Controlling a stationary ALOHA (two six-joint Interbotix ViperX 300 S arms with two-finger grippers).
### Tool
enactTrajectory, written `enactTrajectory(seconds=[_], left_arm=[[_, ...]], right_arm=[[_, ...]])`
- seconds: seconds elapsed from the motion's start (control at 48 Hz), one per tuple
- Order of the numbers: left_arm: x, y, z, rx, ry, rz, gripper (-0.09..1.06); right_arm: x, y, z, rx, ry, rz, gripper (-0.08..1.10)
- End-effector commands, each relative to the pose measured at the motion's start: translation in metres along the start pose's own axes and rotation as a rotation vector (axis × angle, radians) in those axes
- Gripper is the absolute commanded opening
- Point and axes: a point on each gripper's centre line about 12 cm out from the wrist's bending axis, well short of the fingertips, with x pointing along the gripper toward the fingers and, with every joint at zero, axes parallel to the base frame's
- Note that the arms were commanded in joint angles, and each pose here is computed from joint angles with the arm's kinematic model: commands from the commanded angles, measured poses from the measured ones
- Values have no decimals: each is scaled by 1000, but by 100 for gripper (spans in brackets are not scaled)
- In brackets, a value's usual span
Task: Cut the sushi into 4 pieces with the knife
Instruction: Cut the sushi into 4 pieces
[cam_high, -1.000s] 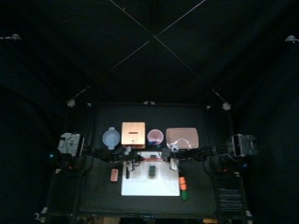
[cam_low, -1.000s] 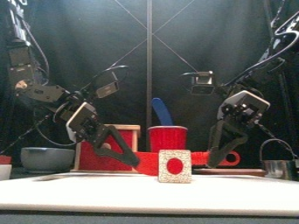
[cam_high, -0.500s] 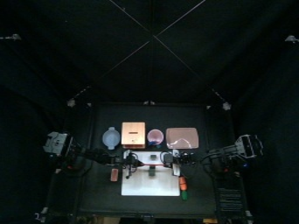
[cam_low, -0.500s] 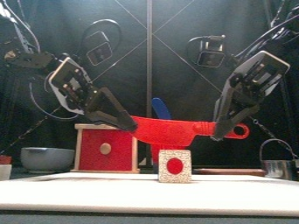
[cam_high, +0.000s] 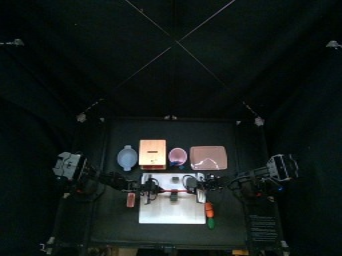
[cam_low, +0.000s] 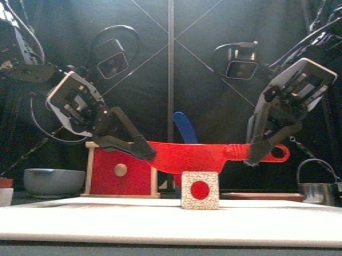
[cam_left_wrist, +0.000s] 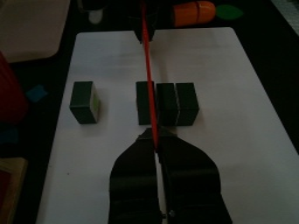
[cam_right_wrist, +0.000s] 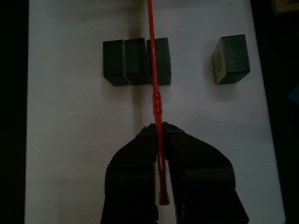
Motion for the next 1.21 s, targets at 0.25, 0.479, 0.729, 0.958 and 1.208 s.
enactTrajectory(seconds=[0.25, 0.479, 0.729, 0.958, 1.208], left_arm=[[7, -1, 1, -4, 11, -2, 14], [9, -1, -7, -14, 48, 3, 14], [18, 0, -31, -30, 124, 23, 14], [30, 4, -47, -45, 172, 50, 14], [33, 14, -47, -51, 172, 72, 14]], right_arm=[[7, 4, 10, 10, -19, 9, 8], [13, 4, 6, 10, 3, 6, 8], [28, 1, -9, 20, 64, -7, 8], [38, -3, -19, 31, 106, -19, 9], [36, -14, -18, 47, 106, -41, 8]])
